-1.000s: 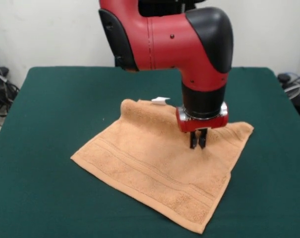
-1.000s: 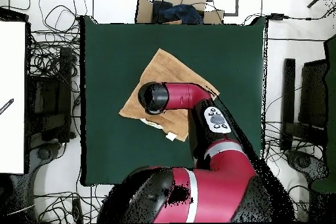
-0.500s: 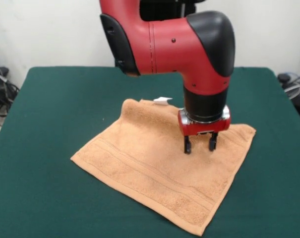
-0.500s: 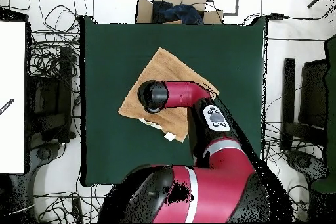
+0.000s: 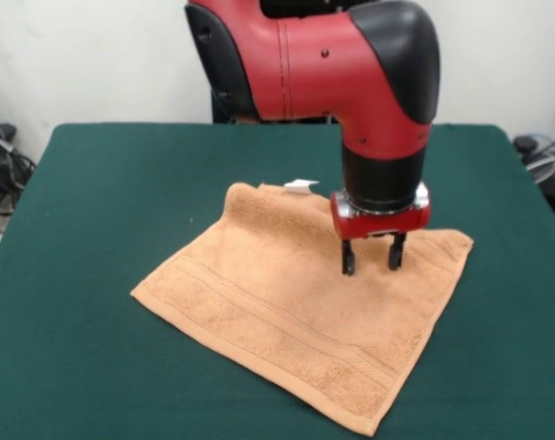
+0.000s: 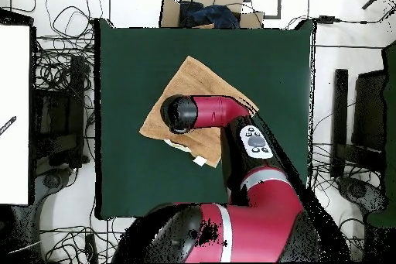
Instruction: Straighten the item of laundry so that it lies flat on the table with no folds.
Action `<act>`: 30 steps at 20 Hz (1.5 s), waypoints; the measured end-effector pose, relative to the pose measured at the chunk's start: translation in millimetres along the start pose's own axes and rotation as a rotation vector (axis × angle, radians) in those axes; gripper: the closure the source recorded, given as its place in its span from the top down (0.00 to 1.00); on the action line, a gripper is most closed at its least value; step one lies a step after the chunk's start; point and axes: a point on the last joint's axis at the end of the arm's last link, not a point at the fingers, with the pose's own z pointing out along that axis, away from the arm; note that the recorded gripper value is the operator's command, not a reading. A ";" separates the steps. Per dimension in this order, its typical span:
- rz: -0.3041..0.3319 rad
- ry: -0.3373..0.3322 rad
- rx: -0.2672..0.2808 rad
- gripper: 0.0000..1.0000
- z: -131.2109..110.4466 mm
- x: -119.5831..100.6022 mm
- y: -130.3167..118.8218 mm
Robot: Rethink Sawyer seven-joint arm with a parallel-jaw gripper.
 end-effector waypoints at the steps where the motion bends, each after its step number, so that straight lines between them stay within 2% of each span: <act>1: -0.003 -0.001 0.002 1.00 -4.5 1.2 0.8; 8: -0.017 0.002 0.018 1.00 -50.7 25.3 4.3; 14: -0.002 0.019 0.023 1.00 -72.8 49.8 -4.8; 24: 0.040 0.087 -0.001 1.00 -69.2 91.5 -20.5; 30: 0.046 0.106 -0.006 1.00 -63.5 106.0 -25.3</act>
